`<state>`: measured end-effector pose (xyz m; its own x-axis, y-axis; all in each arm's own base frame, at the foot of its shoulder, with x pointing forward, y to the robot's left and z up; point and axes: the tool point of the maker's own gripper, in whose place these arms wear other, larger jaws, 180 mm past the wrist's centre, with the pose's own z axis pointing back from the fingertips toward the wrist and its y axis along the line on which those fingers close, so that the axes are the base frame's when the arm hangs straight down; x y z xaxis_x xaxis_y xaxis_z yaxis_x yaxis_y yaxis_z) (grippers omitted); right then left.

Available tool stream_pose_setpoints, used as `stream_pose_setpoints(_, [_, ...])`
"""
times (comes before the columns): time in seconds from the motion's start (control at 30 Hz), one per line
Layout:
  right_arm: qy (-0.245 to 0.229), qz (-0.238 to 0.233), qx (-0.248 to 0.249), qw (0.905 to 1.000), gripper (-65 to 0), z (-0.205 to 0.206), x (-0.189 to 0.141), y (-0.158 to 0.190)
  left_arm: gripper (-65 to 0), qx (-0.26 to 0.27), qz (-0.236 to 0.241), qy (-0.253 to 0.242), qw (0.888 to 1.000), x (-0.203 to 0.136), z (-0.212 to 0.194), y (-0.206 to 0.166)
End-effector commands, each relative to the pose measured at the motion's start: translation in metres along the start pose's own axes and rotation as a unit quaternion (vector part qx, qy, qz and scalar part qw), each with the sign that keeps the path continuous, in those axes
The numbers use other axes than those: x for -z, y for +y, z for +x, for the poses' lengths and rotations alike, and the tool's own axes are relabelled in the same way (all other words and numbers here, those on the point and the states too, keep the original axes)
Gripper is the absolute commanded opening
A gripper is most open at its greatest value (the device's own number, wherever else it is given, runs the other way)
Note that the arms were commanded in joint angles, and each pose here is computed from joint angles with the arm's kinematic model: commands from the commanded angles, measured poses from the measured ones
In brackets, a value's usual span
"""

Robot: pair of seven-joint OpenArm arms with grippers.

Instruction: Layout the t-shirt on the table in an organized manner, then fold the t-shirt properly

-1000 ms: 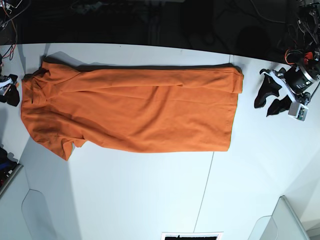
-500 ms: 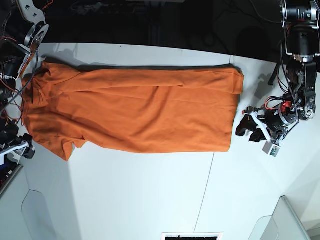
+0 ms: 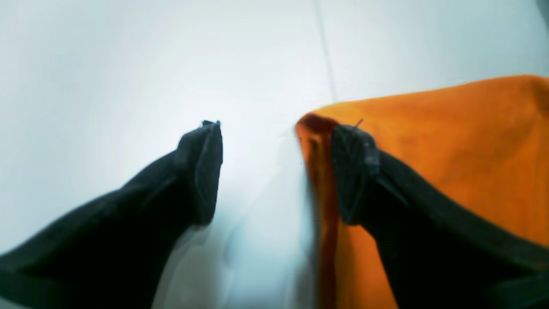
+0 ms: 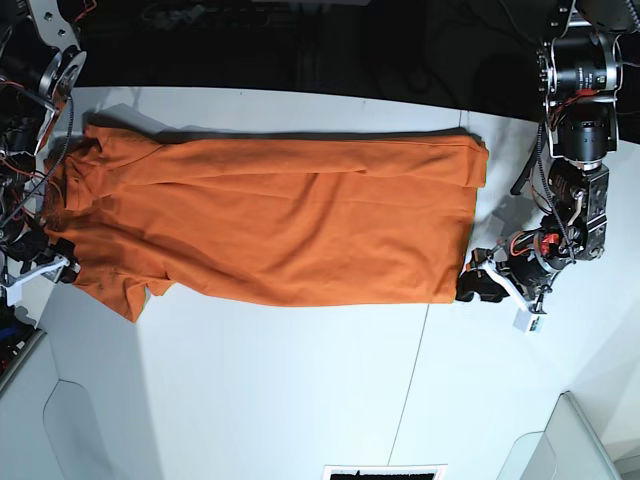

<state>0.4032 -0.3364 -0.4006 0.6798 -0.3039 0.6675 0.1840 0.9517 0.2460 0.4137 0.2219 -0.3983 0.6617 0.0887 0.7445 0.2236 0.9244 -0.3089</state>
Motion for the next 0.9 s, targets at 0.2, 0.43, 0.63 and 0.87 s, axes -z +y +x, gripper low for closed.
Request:
stream_pose_setpoints(0.2, [-0.022,0.015,-0.043,0.9987,-32.0,0.024,0.001,0.016,-23.0,-0.002,-0.017,-0.029,0.999,0.007,0.021,-0.014])
stream_pose_setpoints(0.43, [-0.021,0.023,-0.044,0.9986,-32.0,0.020,0.005,0.025,-23.6,0.000,-0.018,-0.025,1.000,0.009,0.018,-0.018])
stream_pose_setpoints(0.63, [-0.028,0.023,-0.048,0.9982,-42.7,0.020,0.007,0.029,-64.1,0.034,-0.001,-0.002,0.999,0.009,0.010,-0.012])
stream_pose_setpoints(0.87, [-0.028,-0.004,-0.081,0.9963,-65.0,0.023,0.005,0.016,-65.0,0.051,0.021,0.002,0.998,-0.001,0.014,0.007])
